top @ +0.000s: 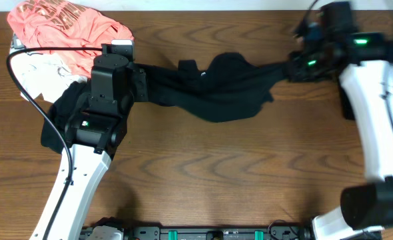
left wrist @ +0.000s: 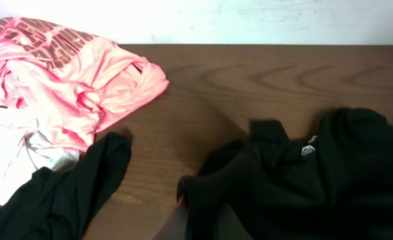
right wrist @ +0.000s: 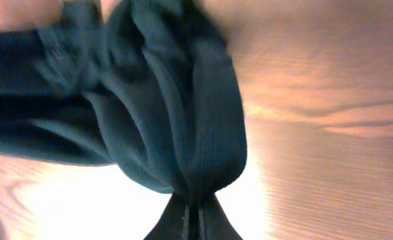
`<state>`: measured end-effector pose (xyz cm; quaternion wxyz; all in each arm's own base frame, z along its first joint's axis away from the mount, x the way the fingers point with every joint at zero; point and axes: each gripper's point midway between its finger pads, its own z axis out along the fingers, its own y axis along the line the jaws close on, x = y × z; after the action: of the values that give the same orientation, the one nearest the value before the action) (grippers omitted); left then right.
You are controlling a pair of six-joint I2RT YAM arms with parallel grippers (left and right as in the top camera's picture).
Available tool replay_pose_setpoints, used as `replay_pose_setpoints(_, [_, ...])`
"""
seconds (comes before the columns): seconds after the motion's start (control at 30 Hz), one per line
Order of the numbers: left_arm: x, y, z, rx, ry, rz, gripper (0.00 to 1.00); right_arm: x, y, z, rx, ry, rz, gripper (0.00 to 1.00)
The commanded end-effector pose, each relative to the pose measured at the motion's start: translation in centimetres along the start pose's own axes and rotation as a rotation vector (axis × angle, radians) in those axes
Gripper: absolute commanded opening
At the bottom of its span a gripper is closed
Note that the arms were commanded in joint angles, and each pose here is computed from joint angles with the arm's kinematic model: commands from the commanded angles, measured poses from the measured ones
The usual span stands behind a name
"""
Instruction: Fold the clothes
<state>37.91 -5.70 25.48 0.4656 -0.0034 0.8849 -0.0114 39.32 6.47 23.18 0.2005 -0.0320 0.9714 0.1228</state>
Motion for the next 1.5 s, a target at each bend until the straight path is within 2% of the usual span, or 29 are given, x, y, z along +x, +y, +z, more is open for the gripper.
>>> replay_pose_setpoints(0.0, [-1.6, 0.6, -1.7, -0.013, -0.061, 0.004, 0.06, -1.7, -1.7, -4.3, 0.043, -0.094, -0.015, 0.01])
replay_pose_setpoints(0.17, [-4.4, 1.4, -5.4, -0.034, -0.178, -0.009, 0.06, -2.3, -2.9, -8.3, 0.072, -0.154, -0.006, 0.01])
replay_pose_setpoints(0.47, [-8.1, 2.6, -13.9, -0.025, -0.429, -0.043, 0.06, -2.3, -3.7, -11.2, 0.097, -0.195, 0.007, 0.01])
replay_pose_setpoints(0.73, [-10.9, 3.4, -21.5, 0.013, -0.68, -0.106, 0.06, -2.2, -4.3, -16.8, 0.14, -0.338, 0.02, 0.01])
replay_pose_setpoints(0.93, [-10.9, 2.0, -23.1, 0.137, -0.706, -0.148, 0.06, -1.8, -3.3, -20.7, 0.156, -0.44, -0.009, 0.01])
replay_pose_setpoints(1.1, [-10.9, 0.3, -23.0, 0.261, -0.682, -0.208, 0.06, -1.6, -3.0, -21.6, 0.163, -0.464, -0.029, 0.01])
replay_pose_setpoints(1.47, [-12.3, 0.6, -26.1, 0.298, -0.787, -0.243, 0.06, 0.3, -2.7, -24.0, 0.208, -0.483, -0.022, 0.01])
